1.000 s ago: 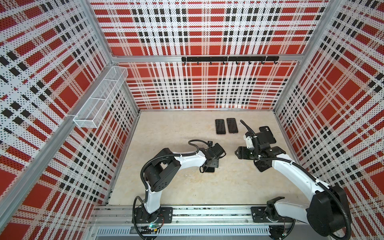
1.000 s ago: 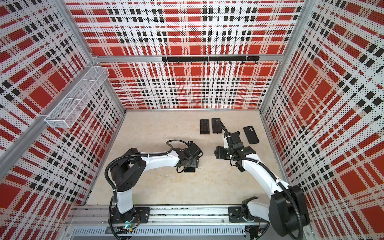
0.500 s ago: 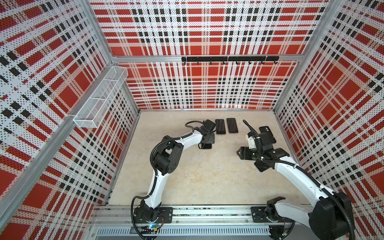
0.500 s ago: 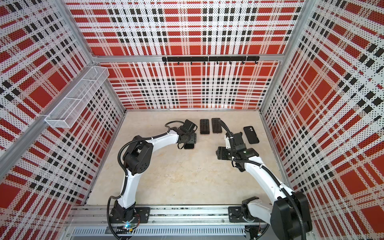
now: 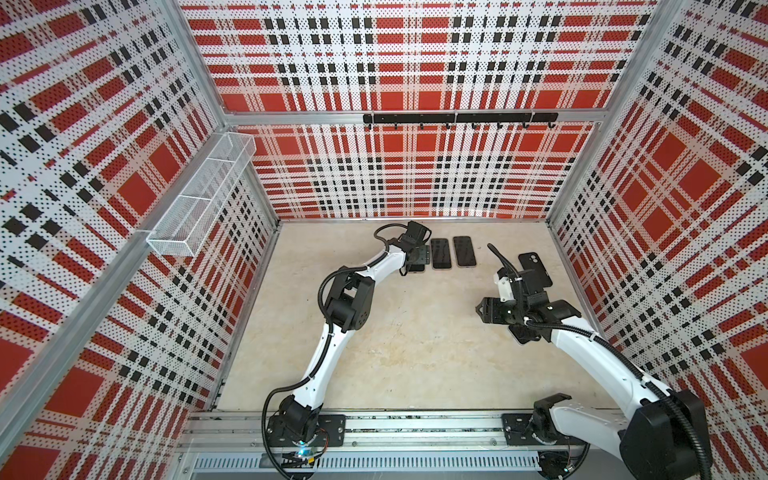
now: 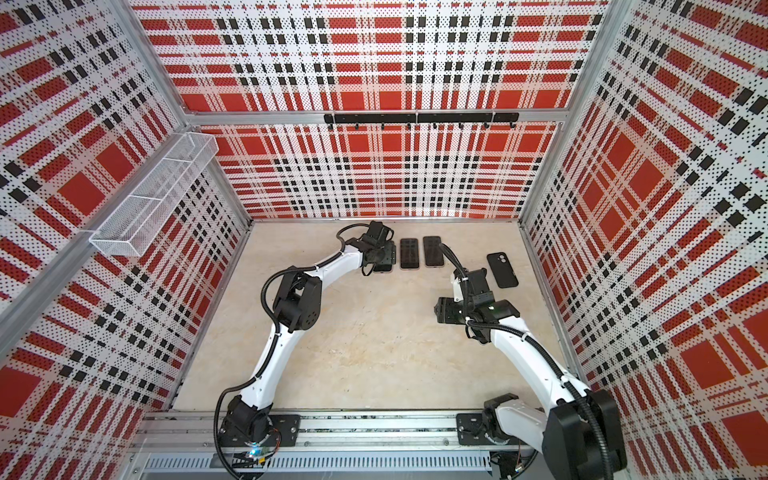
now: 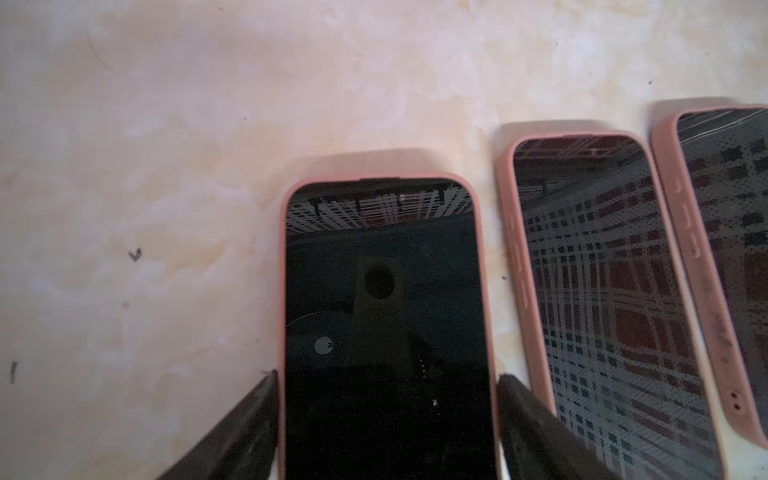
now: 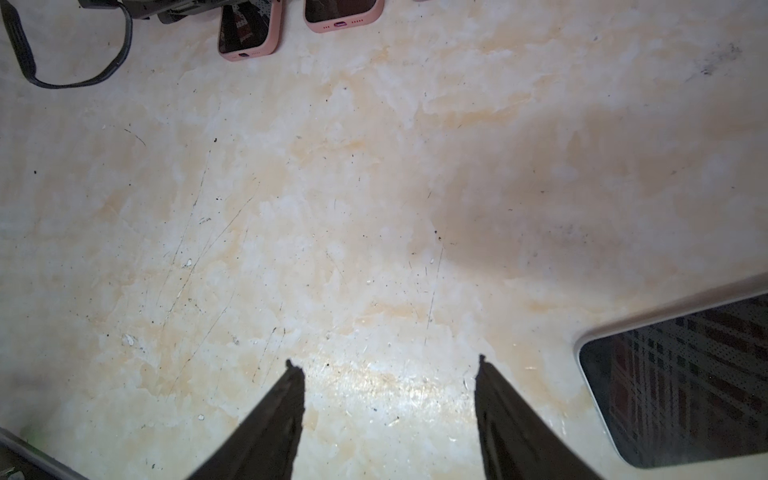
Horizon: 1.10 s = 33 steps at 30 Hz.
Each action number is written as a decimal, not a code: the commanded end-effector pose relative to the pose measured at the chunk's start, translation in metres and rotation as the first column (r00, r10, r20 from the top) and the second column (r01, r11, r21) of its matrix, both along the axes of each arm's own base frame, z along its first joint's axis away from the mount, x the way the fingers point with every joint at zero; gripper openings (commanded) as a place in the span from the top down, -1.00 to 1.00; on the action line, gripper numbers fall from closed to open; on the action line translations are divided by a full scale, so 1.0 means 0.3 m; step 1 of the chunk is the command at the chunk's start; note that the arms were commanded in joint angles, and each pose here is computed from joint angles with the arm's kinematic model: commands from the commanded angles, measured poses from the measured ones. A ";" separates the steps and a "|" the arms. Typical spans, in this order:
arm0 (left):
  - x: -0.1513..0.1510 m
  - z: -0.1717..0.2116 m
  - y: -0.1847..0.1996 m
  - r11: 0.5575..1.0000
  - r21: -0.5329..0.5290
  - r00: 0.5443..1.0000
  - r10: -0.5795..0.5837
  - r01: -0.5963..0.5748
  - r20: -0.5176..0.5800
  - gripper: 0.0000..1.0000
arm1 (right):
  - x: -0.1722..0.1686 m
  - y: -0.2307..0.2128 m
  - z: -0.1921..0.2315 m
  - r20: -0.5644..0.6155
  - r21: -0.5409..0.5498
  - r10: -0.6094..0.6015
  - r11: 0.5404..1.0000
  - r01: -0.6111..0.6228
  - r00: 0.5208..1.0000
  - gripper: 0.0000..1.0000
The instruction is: Put the phone into the phone case
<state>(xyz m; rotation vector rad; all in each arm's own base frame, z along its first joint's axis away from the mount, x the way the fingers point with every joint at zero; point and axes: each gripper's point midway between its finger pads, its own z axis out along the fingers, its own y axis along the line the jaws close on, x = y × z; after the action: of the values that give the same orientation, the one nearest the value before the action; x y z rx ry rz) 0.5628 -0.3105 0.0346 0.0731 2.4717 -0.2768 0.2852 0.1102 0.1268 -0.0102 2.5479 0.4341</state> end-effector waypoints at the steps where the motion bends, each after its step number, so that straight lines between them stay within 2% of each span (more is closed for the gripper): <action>1: 0.001 -0.002 -0.025 0.998 -0.044 0.999 -0.034 0.034 0.004 -0.76 | 0.052 -0.035 0.032 0.048 -0.021 -0.050 0.998 0.051 0.998 -0.34; 5: 0.007 0.071 -0.041 0.992 -0.118 0.999 -0.031 0.035 0.037 -0.87 | 0.152 -0.132 0.065 0.075 -0.073 -0.130 0.988 0.135 0.989 -0.31; 9: 0.011 0.222 -0.010 0.993 -0.113 0.994 -0.012 0.024 0.107 -0.94 | 0.279 -0.291 0.057 0.052 -0.199 -0.183 0.962 0.190 0.982 -0.23; 12: -0.033 0.341 0.047 0.996 -0.088 0.987 0.001 0.013 0.158 -0.95 | 0.362 -0.412 0.000 -0.017 -0.284 -0.209 0.939 0.196 0.978 -0.15; 15: -0.131 0.431 0.099 0.995 -0.100 0.980 0.006 0.014 0.198 -0.95 | 0.446 -0.487 -0.075 -0.082 -0.340 -0.192 0.928 0.154 0.978 -0.08; 18: -0.271 0.465 0.141 0.991 -0.128 0.978 -0.004 0.031 0.208 -0.94 | 0.525 -0.534 -0.132 -0.116 -0.375 -0.175 0.919 0.120 0.978 -0.01; 23: -0.517 0.420 0.207 0.989 -0.142 0.983 -0.026 0.052 0.184 -0.95 | 0.602 -0.601 -0.236 -0.163 -0.394 -0.179 0.914 0.102 0.970 0.04; 26: -0.629 0.382 0.247 0.983 -0.177 0.989 -0.019 0.046 0.150 -0.95 | 0.633 -0.630 -0.275 -0.171 -0.407 -0.190 0.907 0.106 0.967 0.05; 30: -0.721 0.386 0.288 0.979 -0.201 0.989 0.007 0.023 0.146 -0.95 | 0.653 -0.663 -0.299 -0.170 -0.441 -0.203 0.891 0.110 0.964 0.06; 33: -0.745 0.402 0.305 0.974 -0.226 0.988 0.027 0.008 0.152 -0.95 | 0.664 -0.685 -0.305 -0.162 -0.449 -0.212 0.886 0.119 0.964 0.06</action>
<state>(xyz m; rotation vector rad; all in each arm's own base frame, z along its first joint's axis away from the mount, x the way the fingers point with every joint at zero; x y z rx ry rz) 0.3369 -0.2185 0.1259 0.0472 2.3592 -0.4664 0.4799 -0.0825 0.0356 0.1097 2.7757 -0.1756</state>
